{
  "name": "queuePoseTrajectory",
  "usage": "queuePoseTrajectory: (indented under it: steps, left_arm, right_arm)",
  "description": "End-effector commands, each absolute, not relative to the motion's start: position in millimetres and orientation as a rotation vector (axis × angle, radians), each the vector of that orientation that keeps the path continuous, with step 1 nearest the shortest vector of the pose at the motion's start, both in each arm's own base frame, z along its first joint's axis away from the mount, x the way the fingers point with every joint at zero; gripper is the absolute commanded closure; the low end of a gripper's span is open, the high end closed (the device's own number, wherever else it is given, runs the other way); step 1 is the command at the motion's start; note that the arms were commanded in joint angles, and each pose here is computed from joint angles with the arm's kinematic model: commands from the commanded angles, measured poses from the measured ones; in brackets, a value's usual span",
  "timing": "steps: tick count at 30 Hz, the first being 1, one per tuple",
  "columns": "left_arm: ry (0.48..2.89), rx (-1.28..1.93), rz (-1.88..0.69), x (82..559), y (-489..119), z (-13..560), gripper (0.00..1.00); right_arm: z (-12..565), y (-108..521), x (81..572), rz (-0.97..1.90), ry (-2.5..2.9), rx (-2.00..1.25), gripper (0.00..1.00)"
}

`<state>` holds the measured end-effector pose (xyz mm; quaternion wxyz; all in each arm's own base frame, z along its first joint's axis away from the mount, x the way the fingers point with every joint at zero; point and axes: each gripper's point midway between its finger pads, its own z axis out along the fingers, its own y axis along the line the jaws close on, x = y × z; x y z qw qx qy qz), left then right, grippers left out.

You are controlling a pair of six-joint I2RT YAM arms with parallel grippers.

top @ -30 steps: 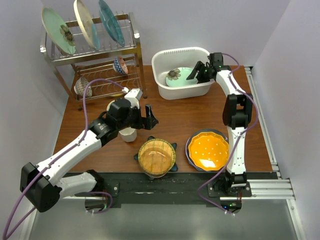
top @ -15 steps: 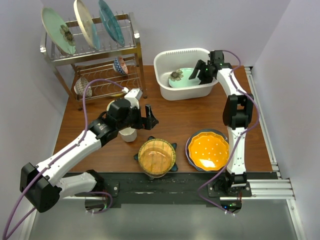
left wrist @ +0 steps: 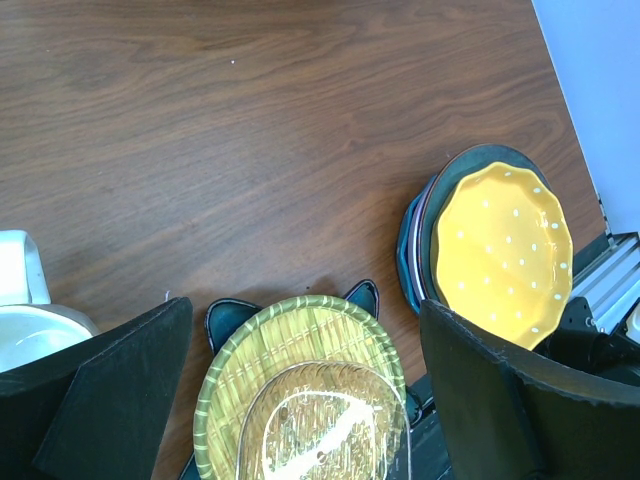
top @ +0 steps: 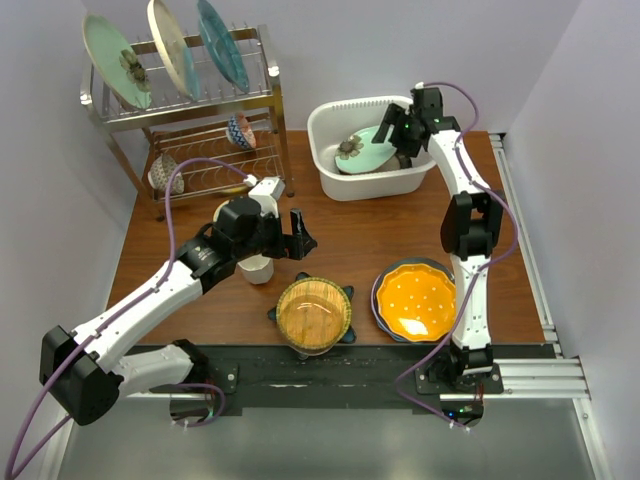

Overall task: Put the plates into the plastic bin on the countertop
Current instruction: Place the plate in the plastic bin.

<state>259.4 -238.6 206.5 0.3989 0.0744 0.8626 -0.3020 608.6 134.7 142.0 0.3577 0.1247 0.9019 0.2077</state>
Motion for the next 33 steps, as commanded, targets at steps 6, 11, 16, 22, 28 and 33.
queuePoseTrajectory:
  steps: [6,11,16,22,28,33]
  left_arm:
    - [2.117,0.182,-0.815,262.2,-241.9,226.6,0.00]
    - [2.115,0.187,-0.822,260.5,-241.9,228.5,0.00]
    - [2.112,0.182,-0.817,259.6,-240.0,228.8,0.00]
    - [2.111,0.186,-0.837,258.9,-243.0,226.2,0.00]
    - [2.124,0.186,-0.842,257.3,-243.3,220.2,0.00]
    - [2.136,0.193,-0.841,257.2,-244.4,216.5,0.00]
  right_arm:
    - [198.7,121.1,595.9,0.418,2.265,0.292,0.20]
    - [175.1,114.1,584.3,0.364,2.332,0.311,0.20]
    - [174.7,102.5,577.4,0.284,2.360,0.303,0.19]
    - [213.6,113.7,576.0,0.379,2.249,0.243,0.19]
    - [262.2,127.4,567.8,0.516,2.115,0.217,0.19]
    - [311.2,130.0,540.8,0.580,2.018,0.216,0.19]
